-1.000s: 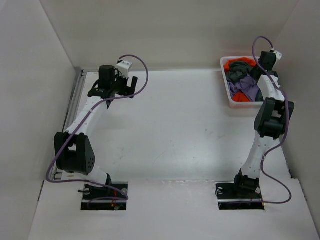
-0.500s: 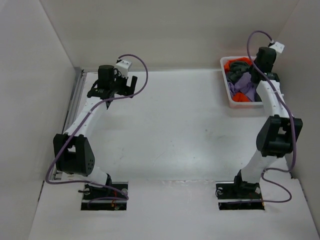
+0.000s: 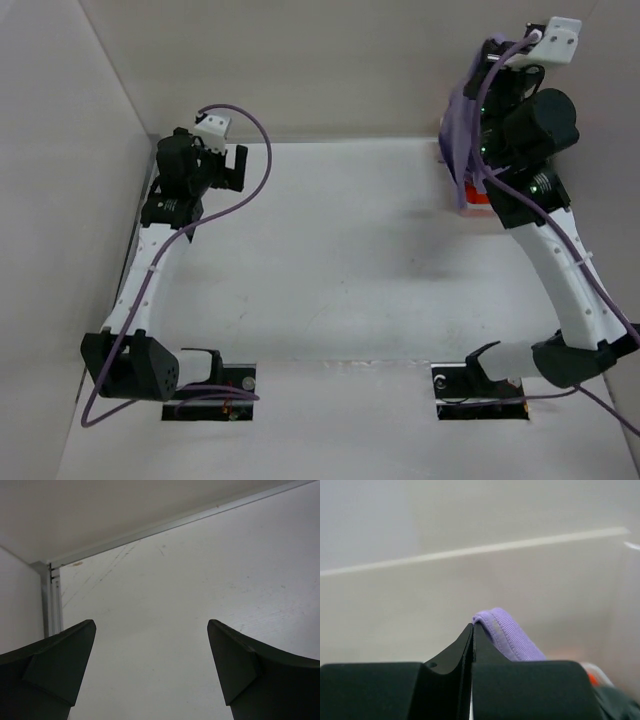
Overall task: Fold and stack the t-shirts
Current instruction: Move the tshirt to the center of the board
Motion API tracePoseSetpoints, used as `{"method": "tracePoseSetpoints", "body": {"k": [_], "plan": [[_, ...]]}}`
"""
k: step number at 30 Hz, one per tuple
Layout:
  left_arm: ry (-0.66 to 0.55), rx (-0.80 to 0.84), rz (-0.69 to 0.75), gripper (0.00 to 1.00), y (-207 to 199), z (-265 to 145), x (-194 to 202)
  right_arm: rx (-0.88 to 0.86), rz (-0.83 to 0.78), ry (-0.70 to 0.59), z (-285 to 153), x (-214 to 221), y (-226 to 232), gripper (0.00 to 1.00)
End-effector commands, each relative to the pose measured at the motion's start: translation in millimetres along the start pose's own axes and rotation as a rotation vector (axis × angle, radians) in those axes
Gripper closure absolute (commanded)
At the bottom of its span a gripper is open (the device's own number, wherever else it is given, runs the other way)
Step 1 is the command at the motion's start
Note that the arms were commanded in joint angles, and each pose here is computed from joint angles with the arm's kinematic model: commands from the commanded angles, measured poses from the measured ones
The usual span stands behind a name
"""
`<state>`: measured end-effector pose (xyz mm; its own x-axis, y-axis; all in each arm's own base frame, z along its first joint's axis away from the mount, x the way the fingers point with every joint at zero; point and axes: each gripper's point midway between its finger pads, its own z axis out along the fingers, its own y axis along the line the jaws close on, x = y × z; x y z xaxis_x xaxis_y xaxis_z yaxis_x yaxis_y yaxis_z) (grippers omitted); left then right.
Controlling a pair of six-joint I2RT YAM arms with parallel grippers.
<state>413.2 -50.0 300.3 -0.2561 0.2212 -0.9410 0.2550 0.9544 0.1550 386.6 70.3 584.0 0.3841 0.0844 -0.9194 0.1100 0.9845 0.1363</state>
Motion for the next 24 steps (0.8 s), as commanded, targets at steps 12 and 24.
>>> {"method": "tracePoseSetpoints", "body": {"k": [12,24], "plan": [[-0.091,-0.149,-0.046,0.0,55.5,-20.1,-31.9,-0.268,0.169,0.001,-43.1,3.1,120.1,1.0],[0.164,0.011,0.004,0.0,4.3,9.6,44.8,-0.428,0.188,0.806,-87.8,284.1,144.6,0.38]]}}
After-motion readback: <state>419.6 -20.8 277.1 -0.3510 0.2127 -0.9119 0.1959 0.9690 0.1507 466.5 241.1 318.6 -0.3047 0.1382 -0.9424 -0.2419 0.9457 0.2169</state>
